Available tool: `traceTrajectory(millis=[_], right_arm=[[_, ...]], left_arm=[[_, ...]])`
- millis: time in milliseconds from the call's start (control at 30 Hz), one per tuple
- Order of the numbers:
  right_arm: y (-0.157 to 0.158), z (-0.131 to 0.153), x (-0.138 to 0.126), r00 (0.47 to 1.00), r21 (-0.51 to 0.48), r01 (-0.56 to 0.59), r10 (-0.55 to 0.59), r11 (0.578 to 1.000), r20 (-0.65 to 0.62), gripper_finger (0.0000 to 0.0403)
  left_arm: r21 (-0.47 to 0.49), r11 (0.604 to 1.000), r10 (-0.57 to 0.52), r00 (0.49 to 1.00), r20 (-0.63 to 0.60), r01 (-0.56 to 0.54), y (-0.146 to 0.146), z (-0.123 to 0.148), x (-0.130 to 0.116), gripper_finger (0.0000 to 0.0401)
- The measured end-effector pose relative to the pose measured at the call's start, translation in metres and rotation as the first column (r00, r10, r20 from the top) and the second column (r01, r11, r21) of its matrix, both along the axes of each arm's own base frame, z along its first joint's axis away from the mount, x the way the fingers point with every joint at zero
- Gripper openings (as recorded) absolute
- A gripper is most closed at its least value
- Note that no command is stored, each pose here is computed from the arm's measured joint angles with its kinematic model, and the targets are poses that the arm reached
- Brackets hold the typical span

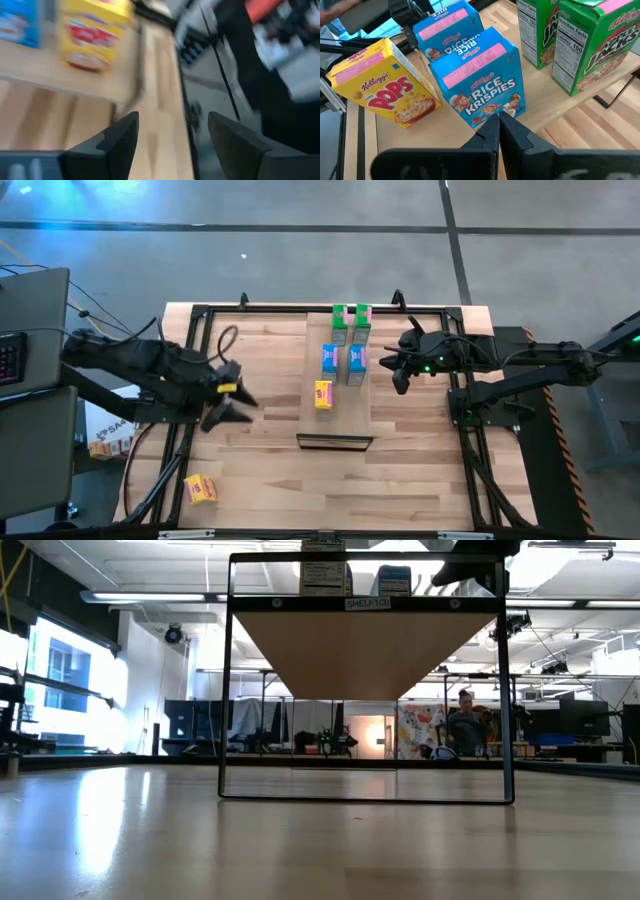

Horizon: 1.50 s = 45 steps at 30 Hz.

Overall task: Stack cereal on shelf
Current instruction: Put the yellow cereal box on the shelf

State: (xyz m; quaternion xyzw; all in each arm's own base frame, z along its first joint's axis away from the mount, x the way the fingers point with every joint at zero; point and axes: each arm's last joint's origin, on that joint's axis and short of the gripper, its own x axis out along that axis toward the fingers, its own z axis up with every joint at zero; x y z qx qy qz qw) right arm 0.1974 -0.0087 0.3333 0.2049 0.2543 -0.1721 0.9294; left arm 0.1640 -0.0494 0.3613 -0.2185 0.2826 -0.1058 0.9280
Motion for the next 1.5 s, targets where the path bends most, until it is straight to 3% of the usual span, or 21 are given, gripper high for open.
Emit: traceTrajectory(millis=[133,233,367,500,600,667,800,867,933,1033,1267,1433,1500], right_arm=[[0.000,0.000,0.000,1.000,0.024,0.016,-0.016,1.000,0.006,0.0000],[0.000,0.000,0.000,0.999,0.049,0.035,-0.036,0.998,0.013,0.0000],[0.000,0.000,0.000,0.998,0.072,0.058,-0.060,0.996,0.019,0.0000],[0.000,0.000,0.000,0.997,0.086,0.070,-0.072,0.994,0.022,0.0000],[-0.001,0.000,0.000,0.996,0.091,0.083,-0.086,0.992,0.024,0.0000],[-0.001,0.000,0.000,0.993,0.100,0.108,-0.112,0.989,0.029,0.0000],[-0.002,0.000,0.000,0.991,0.104,0.129,-0.133,0.986,0.032,0.0000],[-0.002,0.000,0.000,0.991,0.104,0.129,-0.133,0.986,0.032,0.0000],[-0.002,0.000,0.000,0.991,0.100,0.127,-0.131,0.987,0.031,0.0000],[-0.001,0.000,0.000,0.993,0.081,0.115,-0.117,0.990,0.027,0.0000],[-0.002,0.000,0.000,0.995,0.051,0.096,-0.097,0.994,0.016,0.0000],[-0.001,-0.001,-0.001,0.996,0.040,0.085,-0.085,0.996,0.002,0.0000],[-0.001,-0.002,-0.002,0.996,0.040,0.085,-0.085,0.996,-0.007,0.0000]], left_arm=[[0.078,0.974,-0.199,0.967,-0.158,0.213,-0.023,0.019,-0.003,0.0238],[0.147,0.902,-0.348,0.886,-0.306,0.405,-0.047,0.020,-0.010,0.0239],[0.190,0.726,-0.538,0.717,-0.442,0.661,-0.087,0.009,-0.029,0.0239],[0.289,0.507,-0.658,0.581,-0.479,0.812,-0.127,-0.004,-0.049,0.0239],[0.390,0.363,-0.678,0.527,-0.512,0.846,-0.149,-0.016,-0.058,0.0239],[0.423,0.311,-0.670,0.512,-0.538,0.851,-0.160,-0.024,-0.060,0.0239],[0.365,0.297,-0.641,0.468,-0.609,0.882,-0.177,-0.041,-0.056,0.0239],[0.282,0.349,-0.611,0.445,-0.655,0.894,-0.181,-0.049,-0.050,0.0239],[0.245,0.417,-0.559,0.459,-0.690,0.875,-0.183,-0.057,-0.041,0.0239],[0.262,0.446,-0.515,0.485,-0.707,0.856,-0.185,-0.063,-0.034,0.0239],[0.256,0.411,-0.504,0.452,-0.736,0.875,-0.194,-0.074,-0.033,0.0239],[0.256,0.325,-0.511,0.396,-0.763,0.911,-0.203,-0.084,-0.037,0.0239],[0.249,0.317,-0.496,0.384,-0.779,0.915,-0.205,-0.089,-0.036,0.0239]])
